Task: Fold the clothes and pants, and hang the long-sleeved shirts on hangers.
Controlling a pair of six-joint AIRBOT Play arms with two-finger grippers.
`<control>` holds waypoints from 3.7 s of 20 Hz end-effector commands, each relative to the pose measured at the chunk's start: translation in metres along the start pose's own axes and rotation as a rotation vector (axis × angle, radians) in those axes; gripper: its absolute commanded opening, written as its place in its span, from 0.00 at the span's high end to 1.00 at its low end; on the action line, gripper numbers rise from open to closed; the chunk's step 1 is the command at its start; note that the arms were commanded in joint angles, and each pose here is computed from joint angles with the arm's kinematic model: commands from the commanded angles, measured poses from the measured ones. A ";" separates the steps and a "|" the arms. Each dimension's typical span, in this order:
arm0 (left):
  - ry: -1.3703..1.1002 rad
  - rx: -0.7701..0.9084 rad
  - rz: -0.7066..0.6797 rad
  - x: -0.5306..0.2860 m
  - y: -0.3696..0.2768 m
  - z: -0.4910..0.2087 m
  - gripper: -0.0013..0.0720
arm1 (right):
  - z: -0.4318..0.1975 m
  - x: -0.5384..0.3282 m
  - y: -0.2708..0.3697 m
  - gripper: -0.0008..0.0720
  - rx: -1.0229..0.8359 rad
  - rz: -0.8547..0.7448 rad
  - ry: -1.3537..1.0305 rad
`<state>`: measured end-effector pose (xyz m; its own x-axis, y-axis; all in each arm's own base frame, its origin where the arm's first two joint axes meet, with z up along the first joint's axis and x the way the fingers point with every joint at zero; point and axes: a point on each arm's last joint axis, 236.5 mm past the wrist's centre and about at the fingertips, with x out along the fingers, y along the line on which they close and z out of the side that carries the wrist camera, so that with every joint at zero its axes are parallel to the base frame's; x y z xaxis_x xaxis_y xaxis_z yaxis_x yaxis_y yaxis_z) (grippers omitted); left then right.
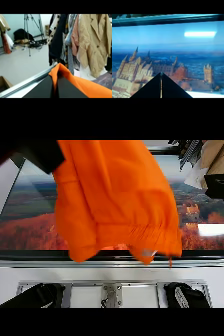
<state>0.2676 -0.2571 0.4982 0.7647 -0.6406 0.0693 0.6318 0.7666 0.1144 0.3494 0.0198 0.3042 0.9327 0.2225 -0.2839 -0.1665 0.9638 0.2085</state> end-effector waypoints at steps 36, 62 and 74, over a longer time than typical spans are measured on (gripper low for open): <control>1.089 -1.352 0.304 -0.019 0.049 -0.602 0.05 | -0.269 0.057 0.094 0.09 0.098 0.312 0.746; 0.745 -1.093 0.013 0.078 0.097 -0.390 0.96 | -0.344 0.129 0.202 0.98 0.146 0.459 0.869; -0.095 -0.520 -0.241 -0.093 -0.001 0.033 0.96 | 0.092 -0.123 0.200 0.98 -0.133 0.539 -0.256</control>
<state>0.2467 -0.2182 0.4792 0.5839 -0.8101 0.0530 0.7352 0.4999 -0.4578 0.2818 0.2004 0.3909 0.7044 0.6932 -0.1526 -0.6664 0.7199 0.1939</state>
